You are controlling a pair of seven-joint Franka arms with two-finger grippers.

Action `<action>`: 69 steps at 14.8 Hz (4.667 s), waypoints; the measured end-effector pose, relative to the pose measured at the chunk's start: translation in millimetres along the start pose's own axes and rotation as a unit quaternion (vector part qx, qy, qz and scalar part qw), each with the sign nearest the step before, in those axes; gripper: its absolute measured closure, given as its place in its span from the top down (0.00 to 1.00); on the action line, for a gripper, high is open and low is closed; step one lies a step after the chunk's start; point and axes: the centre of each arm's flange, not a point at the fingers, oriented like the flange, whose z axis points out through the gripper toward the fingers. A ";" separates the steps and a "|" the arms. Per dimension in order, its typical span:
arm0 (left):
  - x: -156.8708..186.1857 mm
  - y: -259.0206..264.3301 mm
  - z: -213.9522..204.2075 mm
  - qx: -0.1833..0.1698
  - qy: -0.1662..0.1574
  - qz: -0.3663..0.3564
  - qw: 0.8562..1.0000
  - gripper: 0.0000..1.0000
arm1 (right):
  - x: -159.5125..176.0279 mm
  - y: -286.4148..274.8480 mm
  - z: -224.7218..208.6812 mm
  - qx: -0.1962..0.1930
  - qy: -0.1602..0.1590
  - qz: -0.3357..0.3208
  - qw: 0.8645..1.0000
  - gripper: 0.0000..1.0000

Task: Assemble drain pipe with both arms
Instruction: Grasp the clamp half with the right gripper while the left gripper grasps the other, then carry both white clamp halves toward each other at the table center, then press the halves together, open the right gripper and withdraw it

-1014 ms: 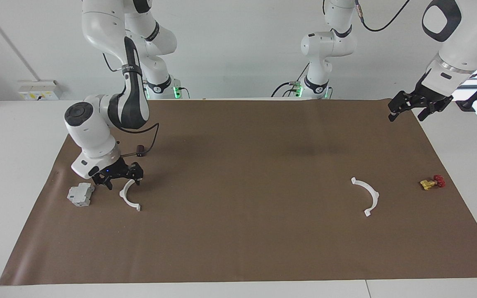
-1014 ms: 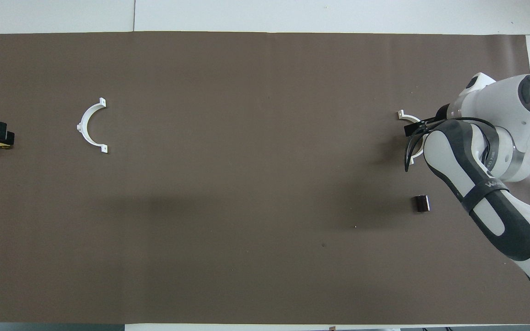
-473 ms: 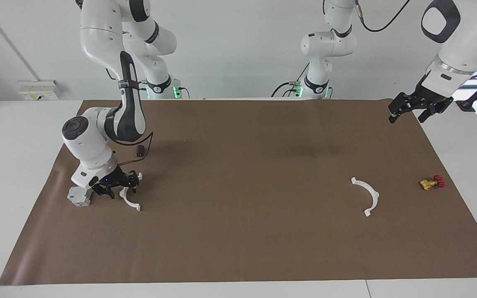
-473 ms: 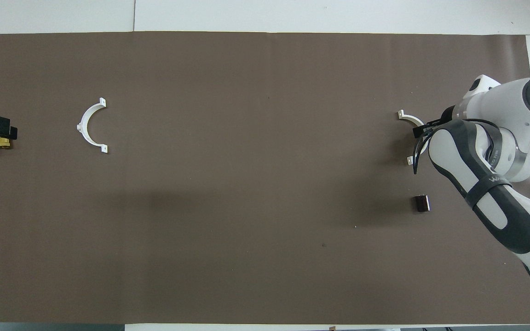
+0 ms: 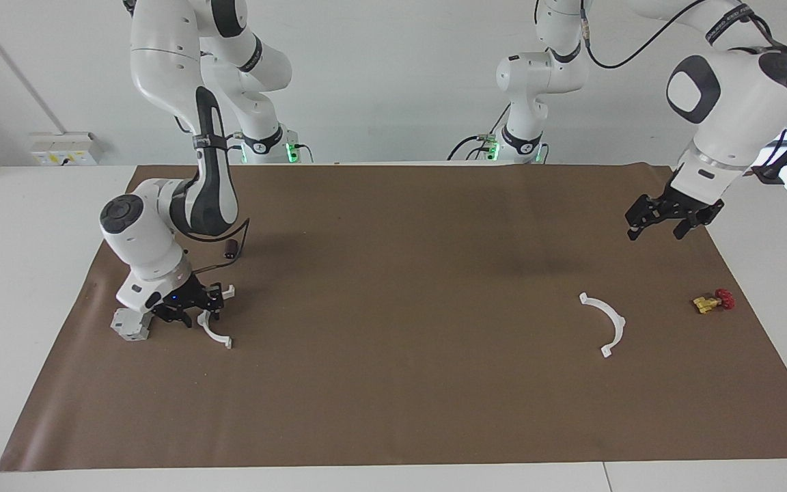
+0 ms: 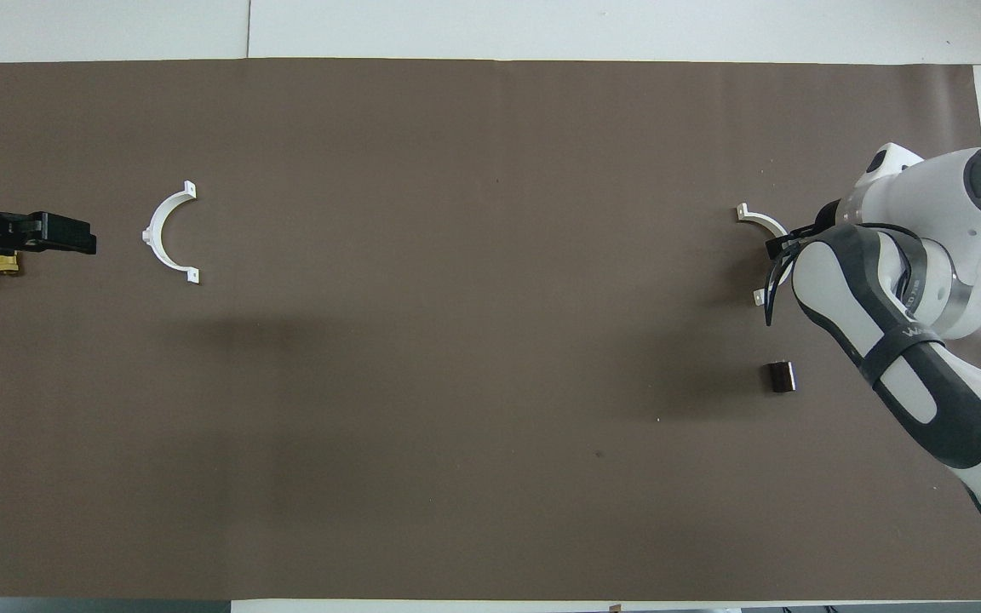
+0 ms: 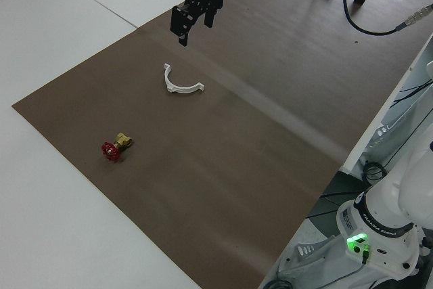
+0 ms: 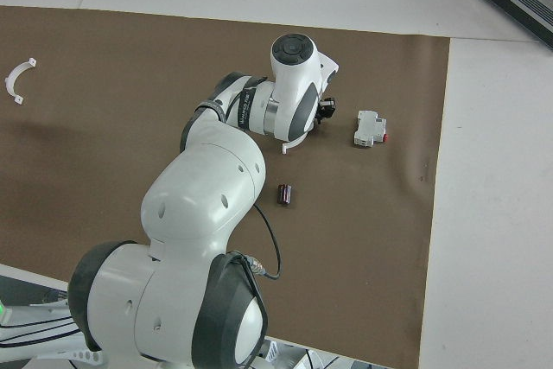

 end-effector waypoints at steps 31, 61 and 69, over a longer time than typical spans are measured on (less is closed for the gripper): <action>34.0 -23.9 199.0 0.020 0.038 -0.013 0.999 0.21 | 98.8 -392.9 -58.3 0.002 -0.002 0.149 0.989 0.21; 20.4 265.7 120.7 0.033 0.023 -0.102 0.994 0.21 | 87.3 -400.0 -0.5 0.007 0.029 0.105 0.994 0.76; 2.3 339.0 172.0 0.029 0.045 -0.088 0.995 0.21 | 84.8 -190.7 -182.8 -0.006 0.018 0.115 0.993 1.00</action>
